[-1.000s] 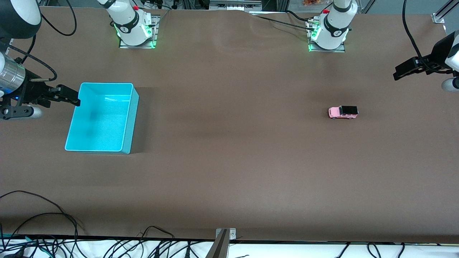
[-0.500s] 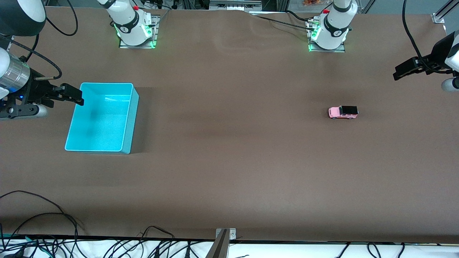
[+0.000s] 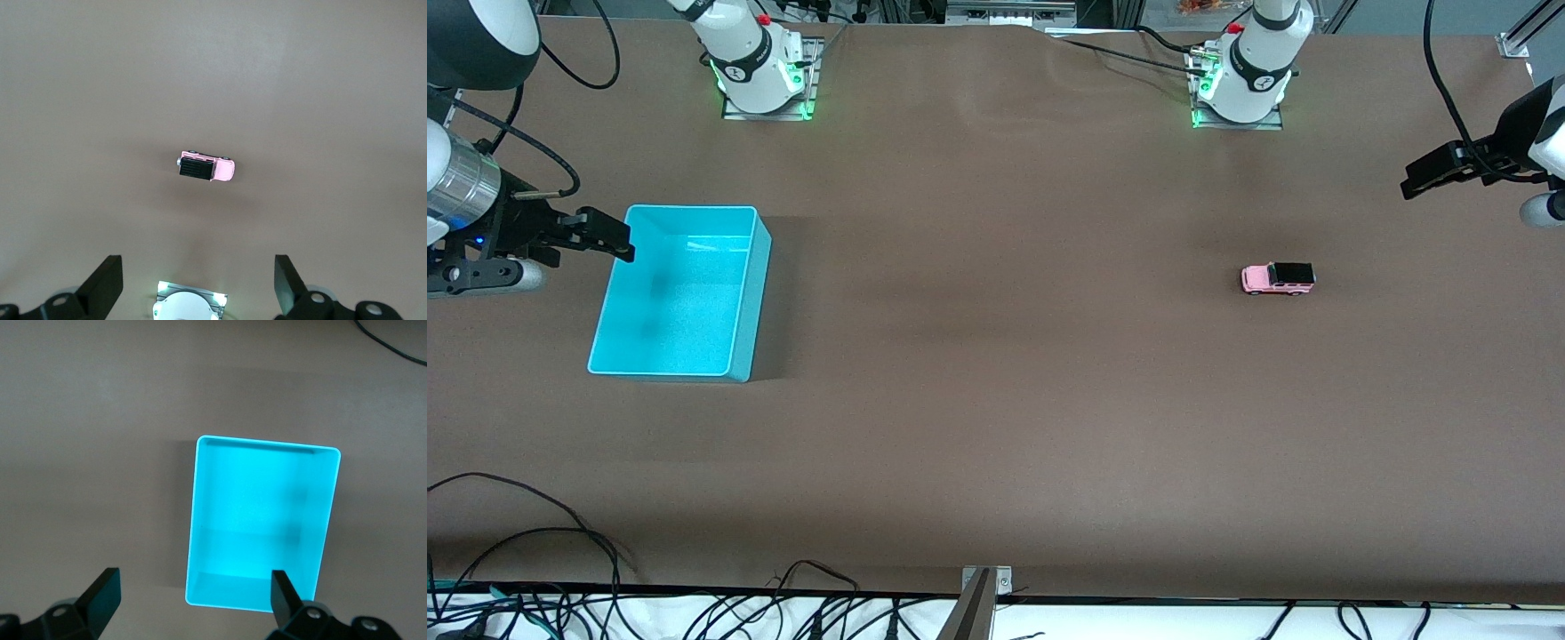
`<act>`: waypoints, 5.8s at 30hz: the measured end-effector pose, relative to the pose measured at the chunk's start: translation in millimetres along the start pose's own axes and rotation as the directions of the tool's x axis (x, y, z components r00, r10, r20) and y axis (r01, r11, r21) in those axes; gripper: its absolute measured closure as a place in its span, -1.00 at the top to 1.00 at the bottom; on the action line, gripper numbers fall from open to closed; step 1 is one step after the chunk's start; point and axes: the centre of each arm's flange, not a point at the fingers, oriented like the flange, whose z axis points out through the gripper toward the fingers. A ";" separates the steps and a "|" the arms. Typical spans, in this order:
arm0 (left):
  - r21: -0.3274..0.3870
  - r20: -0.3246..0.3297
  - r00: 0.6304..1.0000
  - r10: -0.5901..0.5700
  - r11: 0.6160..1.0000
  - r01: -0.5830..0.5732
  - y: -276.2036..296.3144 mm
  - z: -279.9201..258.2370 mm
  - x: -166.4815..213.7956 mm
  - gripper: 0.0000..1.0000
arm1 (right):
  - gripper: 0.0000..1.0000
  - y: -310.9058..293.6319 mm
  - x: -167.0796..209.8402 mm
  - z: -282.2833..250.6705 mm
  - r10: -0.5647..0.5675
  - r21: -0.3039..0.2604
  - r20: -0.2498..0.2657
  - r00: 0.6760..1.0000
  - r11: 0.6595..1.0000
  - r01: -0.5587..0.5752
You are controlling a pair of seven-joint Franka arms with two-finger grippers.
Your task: Wind and store pink jeep toy
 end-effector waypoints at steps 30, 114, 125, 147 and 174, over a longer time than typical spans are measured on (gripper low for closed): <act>0.000 0.001 1.000 0.000 1.000 0.000 0.0 0.5 0.4 1.00 | 1.00 0.6 0.1 0.0 0.001 0.000 0.000 1.000 1.000 -0.001; 0.014 0.046 0.980 0.194 0.981 -0.194 -35.1 354.5 11.1 1.00 | 1.00 1.7 0.2 0.4 0.003 0.000 0.000 1.000 1.000 -0.003; -0.011 0.059 0.848 0.526 0.850 -0.526 -39.5 370.8 13.0 1.00 | 1.00 1.9 0.2 0.4 0.003 0.000 0.000 1.000 1.000 -0.003; 0.013 0.004 0.319 0.948 0.319 -0.948 -22.4 417.4 -8.2 1.00 | 1.00 2.1 0.2 0.4 0.004 0.000 0.000 1.000 1.000 -0.004; 0.126 0.045 0.051 0.998 0.045 -0.991 -20.4 442.1 -15.0 0.99 | 1.00 3.0 0.3 0.6 0.005 -0.001 0.001 1.000 1.000 -0.005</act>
